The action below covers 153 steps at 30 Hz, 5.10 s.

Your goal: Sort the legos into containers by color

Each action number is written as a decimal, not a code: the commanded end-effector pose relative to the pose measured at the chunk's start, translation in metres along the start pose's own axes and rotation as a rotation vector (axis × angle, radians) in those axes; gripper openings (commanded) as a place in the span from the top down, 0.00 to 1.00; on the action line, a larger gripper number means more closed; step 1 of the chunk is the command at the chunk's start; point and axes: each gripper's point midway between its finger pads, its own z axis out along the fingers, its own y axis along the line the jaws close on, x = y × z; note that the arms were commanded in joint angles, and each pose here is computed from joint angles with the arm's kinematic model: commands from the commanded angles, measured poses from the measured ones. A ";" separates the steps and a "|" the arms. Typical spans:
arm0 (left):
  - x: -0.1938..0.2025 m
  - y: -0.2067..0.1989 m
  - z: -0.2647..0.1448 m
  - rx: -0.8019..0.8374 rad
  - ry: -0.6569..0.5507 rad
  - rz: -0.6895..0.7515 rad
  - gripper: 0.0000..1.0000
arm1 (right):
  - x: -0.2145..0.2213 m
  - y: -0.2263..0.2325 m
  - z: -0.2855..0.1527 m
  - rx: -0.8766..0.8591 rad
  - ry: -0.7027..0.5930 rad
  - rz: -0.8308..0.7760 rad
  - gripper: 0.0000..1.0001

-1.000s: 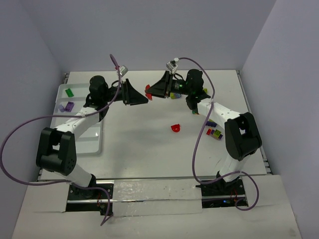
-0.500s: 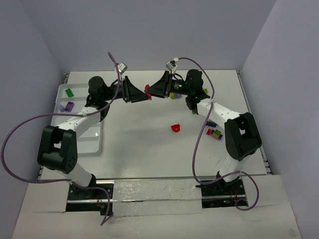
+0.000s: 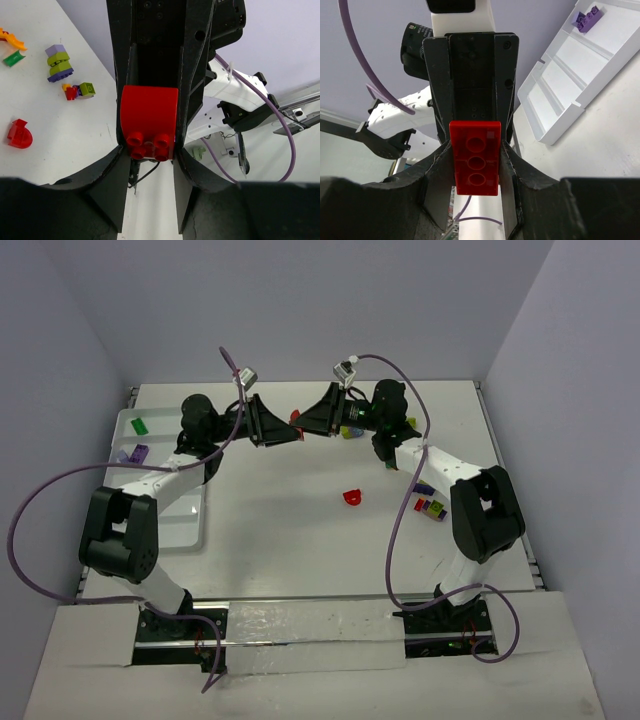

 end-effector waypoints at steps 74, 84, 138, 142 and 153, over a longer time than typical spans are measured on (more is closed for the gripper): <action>-0.009 0.241 -0.501 -1.761 0.217 -0.090 0.50 | -0.022 -0.116 -0.071 0.601 0.116 -0.377 0.00; -0.070 0.211 -0.485 -1.724 0.141 0.009 0.38 | -0.027 -0.116 -0.078 0.647 0.094 -0.390 0.00; -0.048 0.159 -0.192 -1.000 0.094 0.290 0.40 | 0.112 -0.241 -0.153 1.067 0.853 -0.564 0.43; -0.032 0.149 -0.168 -0.841 0.070 0.196 0.40 | 0.101 -0.222 -0.140 1.006 0.801 -0.597 0.48; 0.017 0.130 -0.105 -0.375 0.116 -0.174 0.32 | 0.072 -0.130 -0.059 0.738 0.636 -0.758 0.48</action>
